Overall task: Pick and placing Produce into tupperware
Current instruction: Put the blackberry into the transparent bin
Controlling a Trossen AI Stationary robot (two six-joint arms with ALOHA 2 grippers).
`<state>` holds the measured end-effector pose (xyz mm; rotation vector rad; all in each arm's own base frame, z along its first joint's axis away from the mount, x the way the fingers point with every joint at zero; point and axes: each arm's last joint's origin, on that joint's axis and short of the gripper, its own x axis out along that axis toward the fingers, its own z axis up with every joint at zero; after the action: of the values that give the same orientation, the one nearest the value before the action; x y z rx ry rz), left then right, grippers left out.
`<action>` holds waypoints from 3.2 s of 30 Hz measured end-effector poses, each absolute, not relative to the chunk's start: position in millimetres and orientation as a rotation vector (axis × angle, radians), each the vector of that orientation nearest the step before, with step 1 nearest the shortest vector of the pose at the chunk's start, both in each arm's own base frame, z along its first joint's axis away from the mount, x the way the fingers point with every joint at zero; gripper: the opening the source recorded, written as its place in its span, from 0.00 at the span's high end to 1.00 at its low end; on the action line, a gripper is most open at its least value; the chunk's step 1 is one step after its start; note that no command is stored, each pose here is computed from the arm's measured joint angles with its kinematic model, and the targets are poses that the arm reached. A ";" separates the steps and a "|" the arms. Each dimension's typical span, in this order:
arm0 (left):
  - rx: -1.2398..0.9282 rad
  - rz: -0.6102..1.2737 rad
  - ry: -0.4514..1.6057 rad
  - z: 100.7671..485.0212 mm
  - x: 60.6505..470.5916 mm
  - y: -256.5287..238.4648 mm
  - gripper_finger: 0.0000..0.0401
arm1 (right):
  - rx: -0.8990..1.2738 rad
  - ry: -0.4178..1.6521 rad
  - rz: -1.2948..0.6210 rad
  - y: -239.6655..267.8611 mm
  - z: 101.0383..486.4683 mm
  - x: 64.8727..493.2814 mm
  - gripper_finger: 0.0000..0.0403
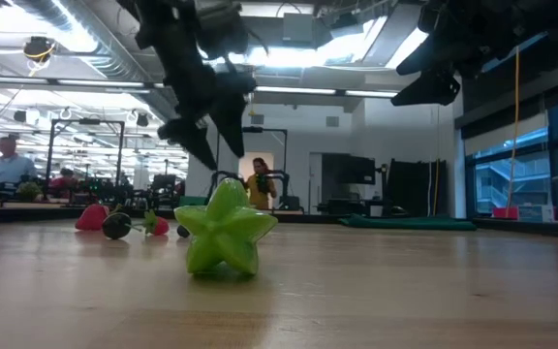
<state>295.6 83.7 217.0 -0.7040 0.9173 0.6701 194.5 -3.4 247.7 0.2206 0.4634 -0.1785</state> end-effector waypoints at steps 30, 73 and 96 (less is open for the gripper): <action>-0.742 0.798 1.069 147.2 317.5 92.0 0.28 | 0.227 0.449 -0.178 -3.4 248.8 195.1 0.06; -0.790 0.856 1.101 130.0 318.6 95.7 0.53 | 0.221 0.450 -0.177 -3.4 248.8 195.0 0.06; -0.797 0.831 1.102 137.4 325.3 99.1 0.63 | 0.222 0.450 -0.177 -3.4 248.8 195.0 0.06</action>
<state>325.3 99.1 137.4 -0.7975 1.1017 0.8309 195.0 -3.4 248.8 0.2223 0.4505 -0.1775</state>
